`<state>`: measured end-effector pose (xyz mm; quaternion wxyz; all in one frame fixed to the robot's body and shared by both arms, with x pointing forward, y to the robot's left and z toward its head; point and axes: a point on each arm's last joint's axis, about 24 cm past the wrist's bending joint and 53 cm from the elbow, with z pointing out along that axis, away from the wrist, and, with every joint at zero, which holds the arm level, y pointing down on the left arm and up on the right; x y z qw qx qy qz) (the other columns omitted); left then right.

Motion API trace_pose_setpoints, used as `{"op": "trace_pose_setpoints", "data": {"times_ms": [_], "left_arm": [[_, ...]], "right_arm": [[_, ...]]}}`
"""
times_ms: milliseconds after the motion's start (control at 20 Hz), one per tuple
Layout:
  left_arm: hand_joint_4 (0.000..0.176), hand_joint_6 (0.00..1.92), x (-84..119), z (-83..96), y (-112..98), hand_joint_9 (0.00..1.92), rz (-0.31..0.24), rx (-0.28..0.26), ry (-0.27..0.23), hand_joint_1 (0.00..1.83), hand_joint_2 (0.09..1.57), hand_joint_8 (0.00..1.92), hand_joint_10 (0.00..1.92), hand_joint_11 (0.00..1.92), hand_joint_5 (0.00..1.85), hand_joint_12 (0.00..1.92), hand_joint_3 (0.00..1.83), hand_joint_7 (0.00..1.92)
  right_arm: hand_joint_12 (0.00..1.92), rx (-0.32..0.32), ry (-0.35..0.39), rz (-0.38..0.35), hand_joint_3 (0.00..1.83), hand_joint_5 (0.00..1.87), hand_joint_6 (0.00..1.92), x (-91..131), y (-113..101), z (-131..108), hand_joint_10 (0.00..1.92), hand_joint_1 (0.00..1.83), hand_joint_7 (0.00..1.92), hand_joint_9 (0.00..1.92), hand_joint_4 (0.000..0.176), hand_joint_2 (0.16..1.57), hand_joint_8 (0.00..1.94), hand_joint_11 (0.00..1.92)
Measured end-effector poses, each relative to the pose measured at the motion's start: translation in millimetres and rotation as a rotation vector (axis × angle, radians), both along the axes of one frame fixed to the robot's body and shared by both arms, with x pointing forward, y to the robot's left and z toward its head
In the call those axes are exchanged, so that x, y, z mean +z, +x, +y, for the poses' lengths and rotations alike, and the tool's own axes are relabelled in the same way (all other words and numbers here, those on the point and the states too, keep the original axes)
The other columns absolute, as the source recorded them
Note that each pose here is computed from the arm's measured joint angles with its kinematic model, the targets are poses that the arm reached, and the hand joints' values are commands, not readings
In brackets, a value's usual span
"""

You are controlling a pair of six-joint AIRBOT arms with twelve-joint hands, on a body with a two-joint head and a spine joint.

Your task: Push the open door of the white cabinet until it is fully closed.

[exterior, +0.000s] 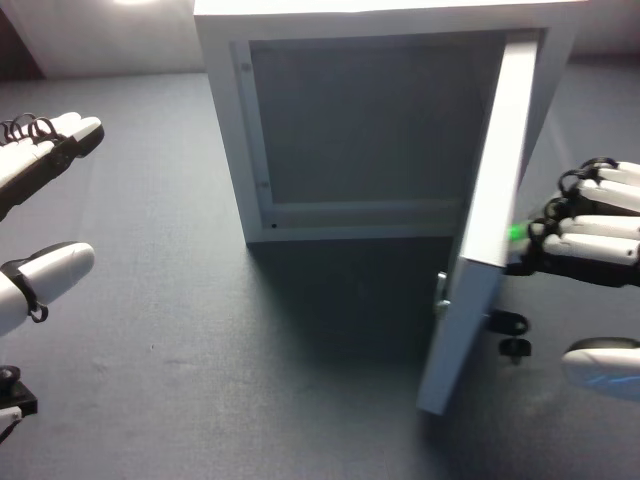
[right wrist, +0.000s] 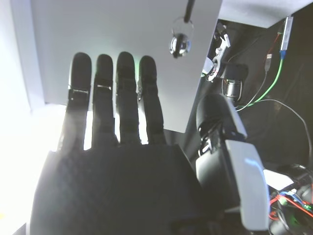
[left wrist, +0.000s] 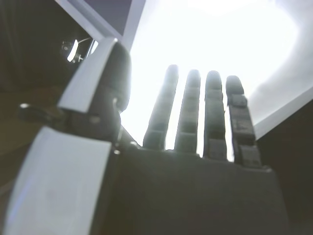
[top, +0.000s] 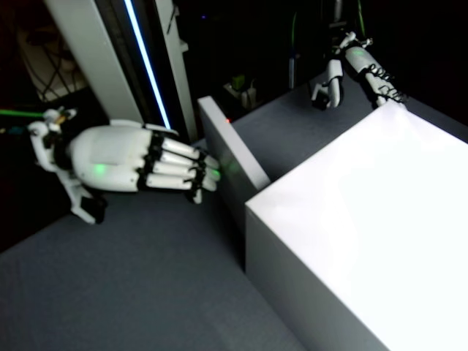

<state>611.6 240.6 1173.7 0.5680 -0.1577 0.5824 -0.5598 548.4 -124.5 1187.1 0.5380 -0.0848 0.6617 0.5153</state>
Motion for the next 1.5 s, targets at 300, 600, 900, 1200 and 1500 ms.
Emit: {"op": "trace_pose_setpoints", "data": {"times_ms": [300,600,900,1200,1500], "left_arm": [[0.000,0.00,-0.2,3.3,-1.5,0.00,-0.002,0.008,-0.004,0.45,1.44,0.00,0.00,0.00,0.07,0.00,0.00,0.00],[0.000,0.00,-4.1,7.6,-3.0,0.00,0.008,0.020,-0.001,0.38,1.47,0.00,0.00,0.00,0.05,0.00,0.00,0.00],[0.000,0.00,-2.5,9.8,-2.9,0.00,0.002,0.028,-0.007,0.29,1.46,0.00,0.00,0.00,0.05,0.00,0.00,0.00],[0.000,0.00,-3.5,13.5,-3.3,0.00,0.004,0.039,-0.008,0.29,1.45,0.00,0.00,0.00,0.04,0.00,0.00,0.00],[0.000,0.00,-1.6,15.4,-3.9,0.00,-0.004,0.044,-0.013,0.23,1.44,0.00,0.00,0.00,0.04,0.00,0.00,0.00]], "right_arm": [[1.35,0.040,0.025,0.004,0.00,0.05,0.74,-2.9,4.1,21.3,0.80,0.01,0.34,0.01,0.000,1.35,0.00,0.00],[1.29,0.070,0.053,-0.014,0.00,0.02,0.71,0.5,13.3,43.8,0.70,0.06,0.31,0.00,0.000,1.34,0.00,0.00],[1.21,0.093,0.058,-0.021,0.00,0.19,0.37,-0.1,22.3,64.5,0.41,0.25,0.29,0.09,0.000,1.31,0.00,0.00],[1.00,0.108,0.063,-0.014,0.00,0.22,0.02,-4.5,31.2,84.4,0.14,0.33,0.29,0.20,0.000,1.27,0.00,0.00],[0.56,0.078,0.069,-0.001,0.00,0.08,0.00,-5.3,46.3,88.4,0.01,0.23,0.11,0.14,0.000,1.32,0.00,0.00]]}}
